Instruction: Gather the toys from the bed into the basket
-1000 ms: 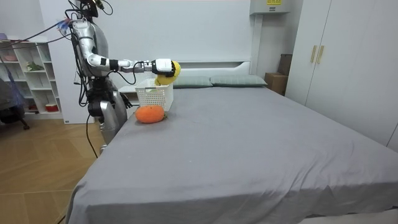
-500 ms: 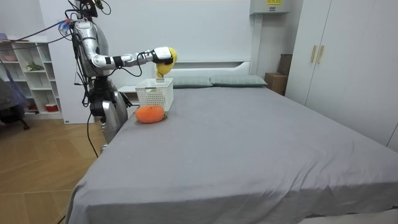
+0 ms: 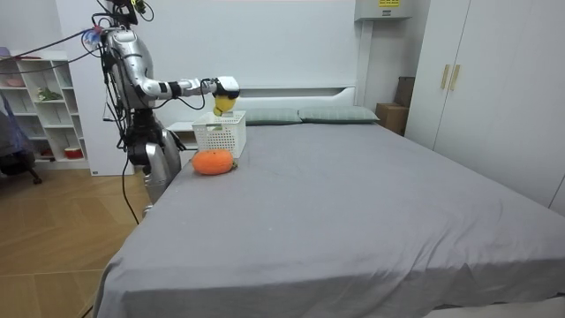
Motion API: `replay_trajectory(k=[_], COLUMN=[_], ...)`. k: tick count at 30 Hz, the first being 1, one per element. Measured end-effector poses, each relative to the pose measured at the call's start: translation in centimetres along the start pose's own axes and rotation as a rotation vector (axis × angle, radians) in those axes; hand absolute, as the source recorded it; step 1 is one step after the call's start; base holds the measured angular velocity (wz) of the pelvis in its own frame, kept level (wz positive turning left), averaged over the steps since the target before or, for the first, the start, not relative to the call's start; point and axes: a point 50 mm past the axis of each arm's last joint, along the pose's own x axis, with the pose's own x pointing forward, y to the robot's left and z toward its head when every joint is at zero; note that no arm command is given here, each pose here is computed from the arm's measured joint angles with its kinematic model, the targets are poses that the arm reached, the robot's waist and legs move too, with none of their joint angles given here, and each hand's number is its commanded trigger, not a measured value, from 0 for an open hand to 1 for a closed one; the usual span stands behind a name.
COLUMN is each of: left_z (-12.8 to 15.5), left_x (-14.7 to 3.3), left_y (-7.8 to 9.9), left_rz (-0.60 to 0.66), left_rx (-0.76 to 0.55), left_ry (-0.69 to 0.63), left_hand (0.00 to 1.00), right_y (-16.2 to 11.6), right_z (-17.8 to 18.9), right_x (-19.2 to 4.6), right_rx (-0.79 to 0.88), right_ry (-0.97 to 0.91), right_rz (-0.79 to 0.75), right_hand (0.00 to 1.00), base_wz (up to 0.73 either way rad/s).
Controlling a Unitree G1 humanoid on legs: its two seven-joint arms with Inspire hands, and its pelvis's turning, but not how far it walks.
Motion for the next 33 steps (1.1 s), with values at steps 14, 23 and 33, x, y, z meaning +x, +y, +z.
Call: replay_trajectory(k=[14, 23, 33], left_z=[-1.0, -1.3, -1.1], left_x=[-0.1, -0.2, -0.2], left_y=[-0.3, -0.4, -0.3], left_rz=[-0.063, -0.068, -0.056], left_rx=[0.027, 0.041, 0.054], left_ry=[0.068, 0.086, 0.082], left_hand=[0.00, 0.00, 0.00], right_y=[2.6, 3.8, 4.1], right_z=[-0.1, -0.7, -1.3], right_x=[0.8, 1.3, 1.3], right_rx=[-0.019, -0.022, -0.019], right_ry=[0.053, 0.089, 0.116], right_rz=[0.146, 0.197, 0.185], right_hand=[0.00, 0.00, 0.00], base_wz=[0.10, 0.00, 0.00])
